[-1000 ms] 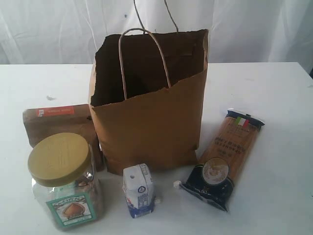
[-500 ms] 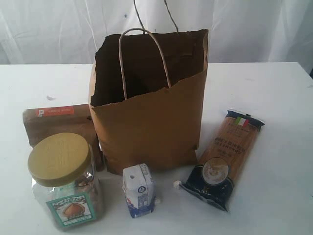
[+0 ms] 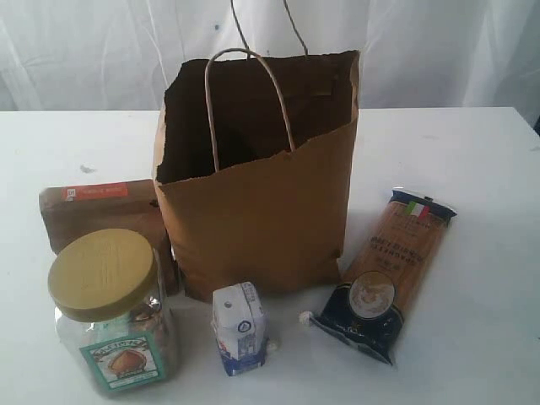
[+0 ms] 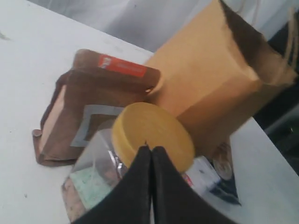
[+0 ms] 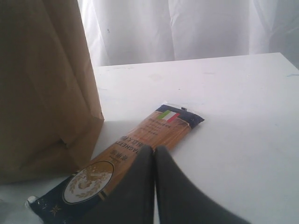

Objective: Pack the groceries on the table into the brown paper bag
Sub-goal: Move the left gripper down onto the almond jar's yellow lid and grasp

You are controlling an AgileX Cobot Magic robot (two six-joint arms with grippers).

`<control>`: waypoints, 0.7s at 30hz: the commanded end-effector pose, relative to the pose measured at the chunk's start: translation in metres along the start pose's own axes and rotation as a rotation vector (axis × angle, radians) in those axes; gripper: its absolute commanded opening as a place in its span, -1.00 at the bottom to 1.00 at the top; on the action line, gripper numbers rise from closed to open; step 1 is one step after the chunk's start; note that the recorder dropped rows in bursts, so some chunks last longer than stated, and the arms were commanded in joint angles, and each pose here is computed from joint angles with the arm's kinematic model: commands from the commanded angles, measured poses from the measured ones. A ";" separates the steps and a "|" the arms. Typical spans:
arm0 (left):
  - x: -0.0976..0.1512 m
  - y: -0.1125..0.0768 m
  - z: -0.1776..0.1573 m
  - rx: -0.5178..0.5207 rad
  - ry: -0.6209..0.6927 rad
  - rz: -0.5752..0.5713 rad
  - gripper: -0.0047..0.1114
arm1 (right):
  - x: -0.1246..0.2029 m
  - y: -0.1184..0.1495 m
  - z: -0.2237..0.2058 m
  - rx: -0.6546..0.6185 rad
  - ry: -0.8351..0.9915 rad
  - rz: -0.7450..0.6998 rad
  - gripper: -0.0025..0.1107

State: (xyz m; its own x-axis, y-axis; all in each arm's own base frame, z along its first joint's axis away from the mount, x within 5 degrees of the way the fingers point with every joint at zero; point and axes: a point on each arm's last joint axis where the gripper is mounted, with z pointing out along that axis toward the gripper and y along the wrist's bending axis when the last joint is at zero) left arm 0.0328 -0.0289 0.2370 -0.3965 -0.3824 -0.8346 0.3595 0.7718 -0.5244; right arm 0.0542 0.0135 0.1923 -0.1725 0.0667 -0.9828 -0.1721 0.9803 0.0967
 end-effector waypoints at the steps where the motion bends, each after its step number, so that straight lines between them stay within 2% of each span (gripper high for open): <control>1: -0.027 -0.036 -0.034 0.026 0.243 0.131 -0.92 | 0.001 -0.001 0.000 0.008 -0.008 -0.017 -0.96; 5: -0.049 -0.057 -0.043 0.041 0.488 0.315 -0.89 | 0.001 -0.001 0.000 0.008 -0.008 -0.017 -0.96; 8: -0.063 -0.065 -0.035 0.053 0.593 0.400 -0.62 | 0.001 -0.001 0.000 0.008 -0.008 -0.017 -0.96; 10: -0.068 -0.067 -0.024 0.064 0.637 0.408 -0.23 | 0.001 -0.001 0.000 0.008 -0.008 -0.017 -0.96; 12: -0.069 -0.064 -0.007 0.055 0.670 0.404 0.33 | 0.001 -0.001 0.000 0.008 -0.008 -0.017 -0.96; 14: -0.069 -0.060 0.010 0.047 0.695 0.411 0.80 | 0.001 -0.001 0.000 0.008 -0.008 -0.017 -0.96; 15: -0.068 -0.058 0.020 0.046 0.712 0.404 0.89 | 0.001 -0.001 0.000 0.008 -0.008 -0.017 -0.96; 21: -0.067 -0.051 0.075 0.094 0.819 0.428 0.89 | 0.001 -0.001 0.000 0.007 -0.008 -0.031 -0.96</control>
State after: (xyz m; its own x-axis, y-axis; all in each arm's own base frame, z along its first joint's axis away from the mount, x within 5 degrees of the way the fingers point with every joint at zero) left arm 0.0841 -0.0704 0.3121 -0.6788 0.4029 -0.6140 0.6421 0.7312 -0.2302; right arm 0.0542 0.0135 0.1923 -0.1718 0.0630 -0.9831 -0.1727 0.9806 0.0930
